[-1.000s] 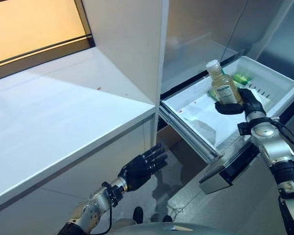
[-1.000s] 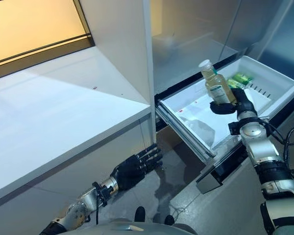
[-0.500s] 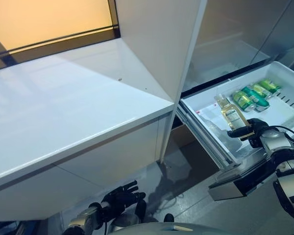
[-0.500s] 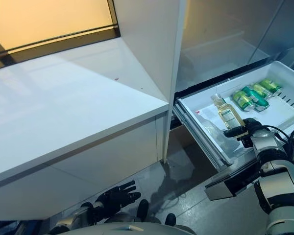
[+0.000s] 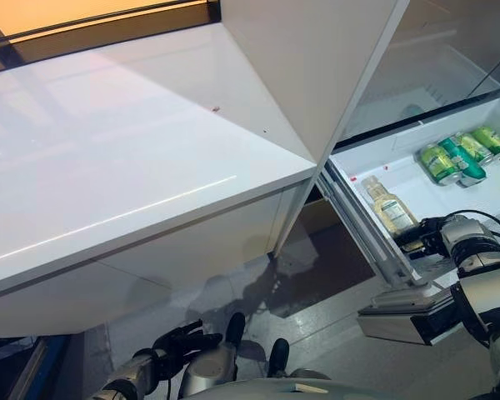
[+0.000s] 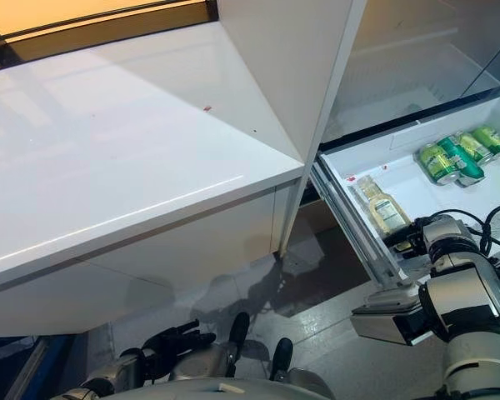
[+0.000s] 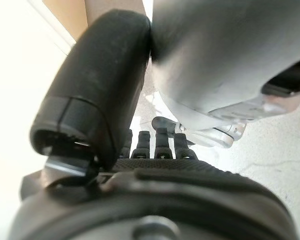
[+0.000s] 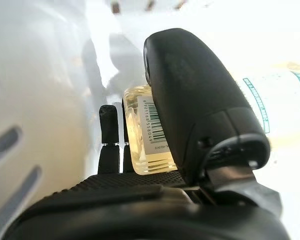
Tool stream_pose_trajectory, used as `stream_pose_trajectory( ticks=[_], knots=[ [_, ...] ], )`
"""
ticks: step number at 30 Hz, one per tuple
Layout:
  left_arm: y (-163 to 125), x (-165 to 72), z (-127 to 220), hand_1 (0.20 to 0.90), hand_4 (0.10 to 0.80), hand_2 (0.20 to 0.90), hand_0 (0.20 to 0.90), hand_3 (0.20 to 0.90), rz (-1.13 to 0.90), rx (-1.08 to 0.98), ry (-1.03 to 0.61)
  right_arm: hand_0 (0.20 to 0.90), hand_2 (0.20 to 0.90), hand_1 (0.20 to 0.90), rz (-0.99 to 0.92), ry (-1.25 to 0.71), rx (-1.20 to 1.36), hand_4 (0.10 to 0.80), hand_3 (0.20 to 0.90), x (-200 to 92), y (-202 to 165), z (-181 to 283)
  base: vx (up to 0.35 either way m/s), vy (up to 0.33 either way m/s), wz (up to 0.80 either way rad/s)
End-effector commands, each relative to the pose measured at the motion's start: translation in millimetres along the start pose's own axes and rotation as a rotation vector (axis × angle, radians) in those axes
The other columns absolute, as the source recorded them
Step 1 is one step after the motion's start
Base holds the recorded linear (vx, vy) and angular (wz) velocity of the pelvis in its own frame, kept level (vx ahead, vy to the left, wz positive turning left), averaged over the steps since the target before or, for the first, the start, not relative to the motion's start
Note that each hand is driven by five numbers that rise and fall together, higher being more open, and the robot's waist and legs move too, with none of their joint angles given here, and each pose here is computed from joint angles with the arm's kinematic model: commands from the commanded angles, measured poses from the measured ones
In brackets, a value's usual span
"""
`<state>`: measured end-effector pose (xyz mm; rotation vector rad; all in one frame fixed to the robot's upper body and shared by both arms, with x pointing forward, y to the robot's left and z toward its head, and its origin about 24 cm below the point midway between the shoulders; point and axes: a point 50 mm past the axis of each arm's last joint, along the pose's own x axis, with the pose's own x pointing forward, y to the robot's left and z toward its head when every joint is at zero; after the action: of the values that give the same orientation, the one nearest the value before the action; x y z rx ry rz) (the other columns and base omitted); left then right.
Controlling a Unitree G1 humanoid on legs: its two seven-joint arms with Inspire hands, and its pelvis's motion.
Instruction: Put drinks into fridge and close the fridge
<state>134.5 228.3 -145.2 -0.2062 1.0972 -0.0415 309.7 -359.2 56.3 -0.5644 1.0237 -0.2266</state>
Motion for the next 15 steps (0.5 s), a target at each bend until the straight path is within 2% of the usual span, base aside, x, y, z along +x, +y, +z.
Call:
stream_pose_trajectory(
  ticks=[1,3,4,5,15],
  knots=[
    [3.6,-3.4,-5.9,0.900,0.800,0.900,0.900,0.900,-0.024,0.087,0.030,0.300,0.300,0.300,-0.138,0.034,-0.059,0.100,0.200,-21.3,-48.5,9.5,0.024,-0.020,0.06],
    [0.0,-2.3,-1.5,0.900,0.800,0.900,0.900,0.900,-0.040,0.099,0.018,0.321,0.321,0.321,-0.124,0.057,-0.064,0.125,0.225,-19.1,-45.1,5.6,0.019,-0.018,0.09],
    [-0.2,-2.2,-1.2,0.900,0.800,0.900,0.900,0.900,-0.041,0.099,0.017,0.728,0.728,0.728,-0.124,0.058,-0.064,0.600,0.700,-19.0,-44.8,5.3,0.011,-0.015,0.08],
    [-2.1,-1.7,0.9,0.900,0.800,0.900,0.900,0.900,-0.050,0.104,0.013,0.900,0.900,0.900,-0.124,0.059,-0.064,0.800,0.900,-18.0,-42.9,4.9,0.005,-0.012,0.05],
    [3.6,-3.0,-0.4,0.900,0.800,0.900,0.900,0.900,-0.012,0.111,0.028,0.900,0.900,0.900,-0.108,-0.034,-0.148,0.800,0.900,-17.5,-29.9,24.7,0.000,0.000,0.00]
  ],
)
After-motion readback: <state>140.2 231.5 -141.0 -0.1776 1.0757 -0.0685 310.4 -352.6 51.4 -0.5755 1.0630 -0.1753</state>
